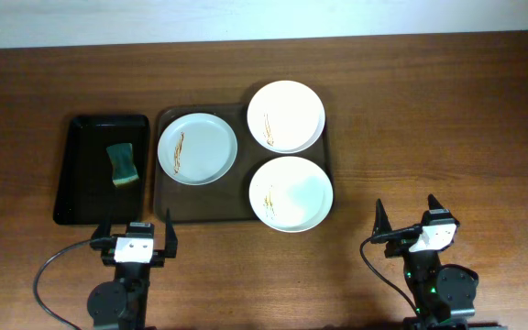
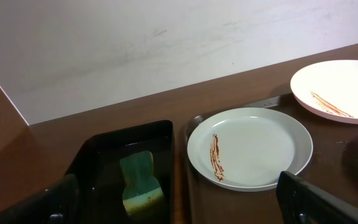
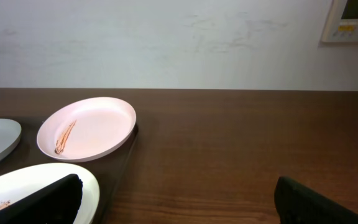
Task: Clean dirty plates on tray and stack at the side
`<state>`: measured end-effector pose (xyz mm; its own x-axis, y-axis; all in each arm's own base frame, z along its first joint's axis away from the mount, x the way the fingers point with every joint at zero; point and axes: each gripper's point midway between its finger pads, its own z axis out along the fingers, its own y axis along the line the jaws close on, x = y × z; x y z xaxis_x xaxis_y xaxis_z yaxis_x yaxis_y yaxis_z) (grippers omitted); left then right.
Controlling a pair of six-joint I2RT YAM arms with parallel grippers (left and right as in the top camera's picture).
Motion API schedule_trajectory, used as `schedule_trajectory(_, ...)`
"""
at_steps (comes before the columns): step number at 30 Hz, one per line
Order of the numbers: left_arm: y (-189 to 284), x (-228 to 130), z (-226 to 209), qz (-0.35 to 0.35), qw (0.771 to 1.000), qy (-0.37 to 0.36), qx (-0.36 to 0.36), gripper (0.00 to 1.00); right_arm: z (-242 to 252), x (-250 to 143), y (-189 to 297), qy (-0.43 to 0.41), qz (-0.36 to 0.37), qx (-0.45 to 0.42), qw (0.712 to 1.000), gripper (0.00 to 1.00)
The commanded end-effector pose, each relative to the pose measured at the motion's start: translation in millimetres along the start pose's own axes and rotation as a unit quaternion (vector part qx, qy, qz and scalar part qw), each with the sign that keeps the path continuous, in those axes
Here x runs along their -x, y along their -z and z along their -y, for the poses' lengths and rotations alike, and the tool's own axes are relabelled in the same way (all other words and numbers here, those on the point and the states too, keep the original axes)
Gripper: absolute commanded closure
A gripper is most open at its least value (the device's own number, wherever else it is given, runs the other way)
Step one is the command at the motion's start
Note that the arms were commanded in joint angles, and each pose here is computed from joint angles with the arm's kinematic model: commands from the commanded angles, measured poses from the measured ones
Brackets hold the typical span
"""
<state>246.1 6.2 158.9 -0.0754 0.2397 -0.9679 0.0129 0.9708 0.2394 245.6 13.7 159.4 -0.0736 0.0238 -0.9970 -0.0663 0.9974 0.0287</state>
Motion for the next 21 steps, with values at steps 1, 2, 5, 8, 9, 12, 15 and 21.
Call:
schedule_trajectory(1,0.1,-0.9,0.3,0.002,1.0,-0.008,-0.001,0.01,0.2,-2.7,-0.2,0.0,-0.001,-0.002,1.0,0.02)
schedule_trajectory(2,0.1,-0.9,0.3,0.002,1.0,-0.008,-0.001,0.01,6.6,-2.5,-0.1,0.0,-0.001,-0.02,1.0,0.02)
schedule_trajectory(5,0.1,-0.9,0.3,0.002,1.0,-0.008,-0.001,0.01,13.7,-2.2,0.4,0.0,0.0,-0.041,0.999,0.02)
schedule_trajectory(8,0.1,-0.8,0.2,0.002,1.0,-0.008,0.0,0.01,12.2,-2.6,0.2,0.0,-0.001,-0.037,0.999,0.02)
schedule_trajectory(9,0.1,0.1,0.0,0.004,1.0,-0.008,0.0,0.01,12.4,-2.0,0.3,0.0,0.0,-0.037,0.999,0.02)
schedule_trajectory(12,0.2,2.9,-0.8,0.01,1.0,-0.009,0.002,0.01,11.5,6.8,0.4,-0.027,0.019,-0.034,0.999,0.02)
schedule_trajectory(15,1.4,22.2,-7.0,0.049,0.999,-0.011,0.016,0.01,11.1,9.0,0.4,-0.034,0.024,-0.033,0.999,0.02)
schedule_trajectory(21,6.8,53.5,-13.8,0.111,0.993,-0.016,0.03,0.01,-3.5,20.0,2.2,-0.051,0.032,0.01,0.998,0.02)
